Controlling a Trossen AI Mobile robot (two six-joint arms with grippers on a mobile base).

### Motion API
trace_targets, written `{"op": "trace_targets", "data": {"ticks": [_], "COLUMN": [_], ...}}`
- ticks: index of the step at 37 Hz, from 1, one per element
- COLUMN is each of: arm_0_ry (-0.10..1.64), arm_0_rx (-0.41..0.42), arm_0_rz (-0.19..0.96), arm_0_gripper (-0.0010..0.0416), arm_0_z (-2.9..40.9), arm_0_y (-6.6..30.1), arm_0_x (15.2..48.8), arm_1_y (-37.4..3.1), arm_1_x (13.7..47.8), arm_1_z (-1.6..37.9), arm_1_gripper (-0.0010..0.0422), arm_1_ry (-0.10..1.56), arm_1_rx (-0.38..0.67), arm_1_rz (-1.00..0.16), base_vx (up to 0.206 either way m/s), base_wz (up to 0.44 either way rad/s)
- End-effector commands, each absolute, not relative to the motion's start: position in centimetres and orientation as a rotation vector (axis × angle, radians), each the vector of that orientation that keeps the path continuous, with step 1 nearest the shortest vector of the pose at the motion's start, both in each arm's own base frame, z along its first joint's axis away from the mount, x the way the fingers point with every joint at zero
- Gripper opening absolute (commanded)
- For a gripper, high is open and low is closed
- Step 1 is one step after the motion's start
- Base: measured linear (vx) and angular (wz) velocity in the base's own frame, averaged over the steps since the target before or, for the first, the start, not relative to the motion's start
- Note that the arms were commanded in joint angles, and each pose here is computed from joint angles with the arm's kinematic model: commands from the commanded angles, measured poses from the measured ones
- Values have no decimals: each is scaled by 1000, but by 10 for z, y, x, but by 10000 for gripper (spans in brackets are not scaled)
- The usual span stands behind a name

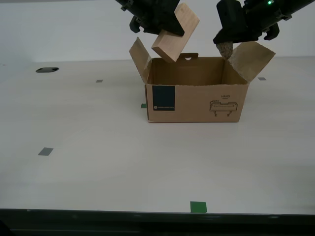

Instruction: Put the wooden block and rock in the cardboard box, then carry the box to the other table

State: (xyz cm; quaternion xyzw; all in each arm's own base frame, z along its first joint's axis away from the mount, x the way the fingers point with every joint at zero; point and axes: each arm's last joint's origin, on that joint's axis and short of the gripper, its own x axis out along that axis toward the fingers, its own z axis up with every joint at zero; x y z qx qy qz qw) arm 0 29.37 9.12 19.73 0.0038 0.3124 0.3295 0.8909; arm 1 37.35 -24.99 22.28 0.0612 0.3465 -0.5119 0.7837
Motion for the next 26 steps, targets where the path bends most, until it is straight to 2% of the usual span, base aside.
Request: {"op": "trace_targets", "data": {"ticks": [1,14,26], "arm_0_ry": [628,627,627], "arm_0_rx": [9,8,11], "arm_0_rz": [691,691,691], "arm_0_gripper": [0,9,75], "arm_0_z": [202,204,205], "arm_0_y": [92,93,93], "arm_0_x": [296,297,297], "arm_1_y": [-251,-249,-250], "arm_1_x": [373,371,371], "arm_1_z": [224,222,222], "arm_1_gripper": [0,0,0], "arm_1_ry": [743,776,778], "arm_1_rx": [130,130,130], "arm_1_rz": [-1116,-1114,-1115], "base_vx": [0,0,0], "base_wz": [0,0,0]}}
